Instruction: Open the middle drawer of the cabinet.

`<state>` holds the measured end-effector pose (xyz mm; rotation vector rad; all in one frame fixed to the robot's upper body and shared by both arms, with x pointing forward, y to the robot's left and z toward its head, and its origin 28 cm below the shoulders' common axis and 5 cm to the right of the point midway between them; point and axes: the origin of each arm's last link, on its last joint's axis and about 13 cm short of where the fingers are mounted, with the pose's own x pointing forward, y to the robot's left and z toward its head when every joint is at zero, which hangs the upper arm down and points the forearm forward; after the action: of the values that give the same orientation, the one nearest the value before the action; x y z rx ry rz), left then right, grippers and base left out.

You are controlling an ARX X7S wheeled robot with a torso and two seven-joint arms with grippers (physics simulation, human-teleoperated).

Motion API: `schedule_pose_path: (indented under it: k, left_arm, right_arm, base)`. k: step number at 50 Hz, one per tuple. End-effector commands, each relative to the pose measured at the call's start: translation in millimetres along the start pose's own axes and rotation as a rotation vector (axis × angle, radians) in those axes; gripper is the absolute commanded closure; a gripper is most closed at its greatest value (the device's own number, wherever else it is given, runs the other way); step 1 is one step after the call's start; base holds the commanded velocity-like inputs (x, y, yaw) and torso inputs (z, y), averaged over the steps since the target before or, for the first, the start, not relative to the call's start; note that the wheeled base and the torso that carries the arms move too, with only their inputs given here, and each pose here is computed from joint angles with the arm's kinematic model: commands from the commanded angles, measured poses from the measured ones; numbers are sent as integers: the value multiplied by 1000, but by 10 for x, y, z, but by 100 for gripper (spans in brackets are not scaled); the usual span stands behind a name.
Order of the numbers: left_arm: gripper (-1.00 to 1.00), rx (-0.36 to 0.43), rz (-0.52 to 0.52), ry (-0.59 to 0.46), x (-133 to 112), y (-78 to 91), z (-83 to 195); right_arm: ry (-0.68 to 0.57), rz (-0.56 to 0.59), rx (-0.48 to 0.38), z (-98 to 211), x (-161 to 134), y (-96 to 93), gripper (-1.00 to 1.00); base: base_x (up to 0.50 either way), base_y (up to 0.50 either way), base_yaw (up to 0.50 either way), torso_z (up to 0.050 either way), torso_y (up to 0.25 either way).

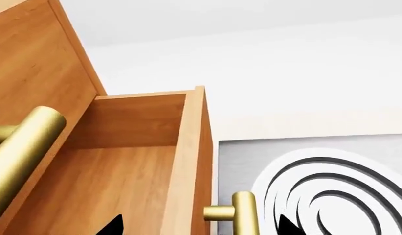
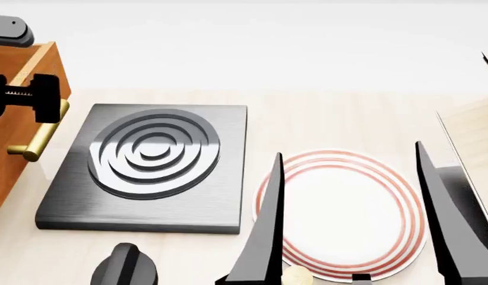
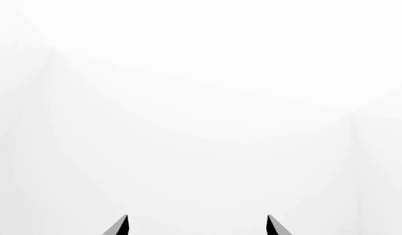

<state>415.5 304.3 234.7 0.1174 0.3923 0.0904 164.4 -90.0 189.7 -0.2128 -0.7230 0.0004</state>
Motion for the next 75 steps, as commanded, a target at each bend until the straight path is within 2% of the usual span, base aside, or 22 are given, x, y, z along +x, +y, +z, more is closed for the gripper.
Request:
schedule_pose_path:
  k: [1,75]
  left_arm:
    - [-100,4,-3,12,15,-16,-37]
    - [-100,-10,2,45,62,-48,-190]
  right_arm:
    - [1,0,-2,-5,1,-1,-100]
    - [2,7,-6,-15,-5,3,-100]
  base:
    - [0,0,0,0,0]
    - [0,0,0,0,0]
